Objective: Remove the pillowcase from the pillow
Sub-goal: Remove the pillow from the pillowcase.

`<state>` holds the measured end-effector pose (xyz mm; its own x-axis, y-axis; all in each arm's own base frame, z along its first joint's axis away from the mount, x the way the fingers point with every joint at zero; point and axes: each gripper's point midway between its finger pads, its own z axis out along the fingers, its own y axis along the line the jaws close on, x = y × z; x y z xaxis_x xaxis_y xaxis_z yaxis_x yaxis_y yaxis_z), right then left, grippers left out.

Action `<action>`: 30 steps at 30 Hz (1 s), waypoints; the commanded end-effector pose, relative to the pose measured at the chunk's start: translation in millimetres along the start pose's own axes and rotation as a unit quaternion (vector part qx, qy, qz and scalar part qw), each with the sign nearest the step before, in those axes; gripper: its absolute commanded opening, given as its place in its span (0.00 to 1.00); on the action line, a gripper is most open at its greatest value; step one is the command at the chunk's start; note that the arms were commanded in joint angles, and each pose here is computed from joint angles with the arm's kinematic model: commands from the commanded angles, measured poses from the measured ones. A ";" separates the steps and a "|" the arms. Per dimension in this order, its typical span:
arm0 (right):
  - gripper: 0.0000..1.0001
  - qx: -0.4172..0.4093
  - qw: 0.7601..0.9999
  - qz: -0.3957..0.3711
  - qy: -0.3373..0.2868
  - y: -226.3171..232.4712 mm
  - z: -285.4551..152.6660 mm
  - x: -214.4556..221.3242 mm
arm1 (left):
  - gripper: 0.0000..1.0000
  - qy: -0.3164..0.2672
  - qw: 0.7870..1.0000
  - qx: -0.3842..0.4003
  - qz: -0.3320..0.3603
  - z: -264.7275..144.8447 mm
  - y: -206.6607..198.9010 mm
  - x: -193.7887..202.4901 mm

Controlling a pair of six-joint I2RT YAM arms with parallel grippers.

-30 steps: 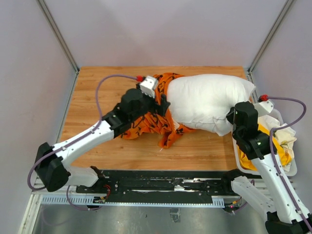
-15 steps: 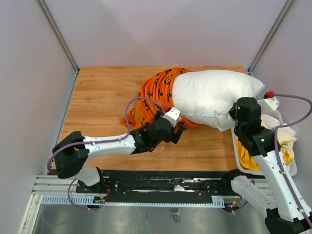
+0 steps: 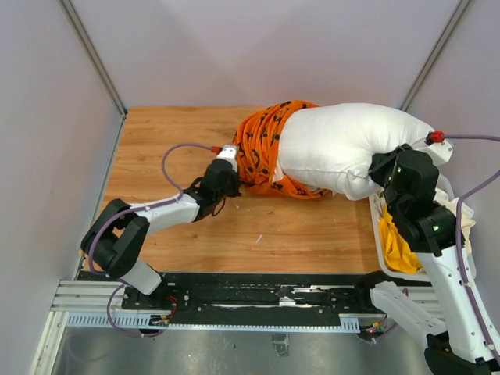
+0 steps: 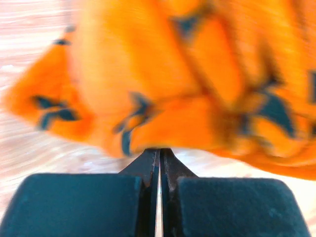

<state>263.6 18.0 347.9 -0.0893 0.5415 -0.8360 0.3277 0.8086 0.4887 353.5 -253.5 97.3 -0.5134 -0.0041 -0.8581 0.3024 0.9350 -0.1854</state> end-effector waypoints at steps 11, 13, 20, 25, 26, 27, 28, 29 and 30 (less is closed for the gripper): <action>0.01 -0.138 0.990 -0.001 -0.033 64.2 -20.6 -52.3 | 0.26 -0.095 0.974 -0.068 -0.195 -46.9 139.5 -42.2; 0.01 -0.145 0.989 -0.002 -0.020 67.7 -16.9 -44.6 | 0.61 -0.116 0.973 -0.048 -0.191 -57.3 131.6 -56.9; 0.01 -0.153 0.988 -0.007 0.007 73.9 -7.8 -29.7 | 0.99 -0.191 0.967 -0.051 -0.161 -104.3 127.1 -116.1; 0.01 -0.167 0.986 -0.008 0.012 80.9 -7.7 -28.8 | 0.99 -0.145 0.979 -0.060 -0.130 -85.6 130.0 -110.3; 0.01 -0.171 0.985 -0.008 0.016 82.5 -7.9 -27.0 | 0.99 -0.127 0.982 -0.056 -0.127 -77.7 128.9 -105.2; 0.01 -0.173 0.985 -0.007 0.020 83.5 -7.4 -25.0 | 0.99 -0.109 0.985 -0.050 -0.126 -69.0 127.5 -98.7; 0.01 -0.175 0.984 -0.006 0.023 84.4 -7.1 -23.2 | 0.99 -0.096 0.986 -0.046 -0.125 -61.6 126.4 -93.5; 0.01 -0.176 0.984 -0.005 0.025 85.0 -6.5 -22.2 | 0.99 -0.086 0.987 -0.040 -0.127 -55.2 125.2 -88.8; 0.01 -0.177 0.984 -0.006 0.028 85.4 -5.8 -20.7 | 0.99 -0.079 0.988 -0.034 -0.129 -49.7 123.7 -84.7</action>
<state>281.6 71.3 369.8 -0.2305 0.4850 -0.8436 0.0722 0.8731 0.4822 393.5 -108.4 211.5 -0.3001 -0.3585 -0.8840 0.0994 0.9099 -0.4028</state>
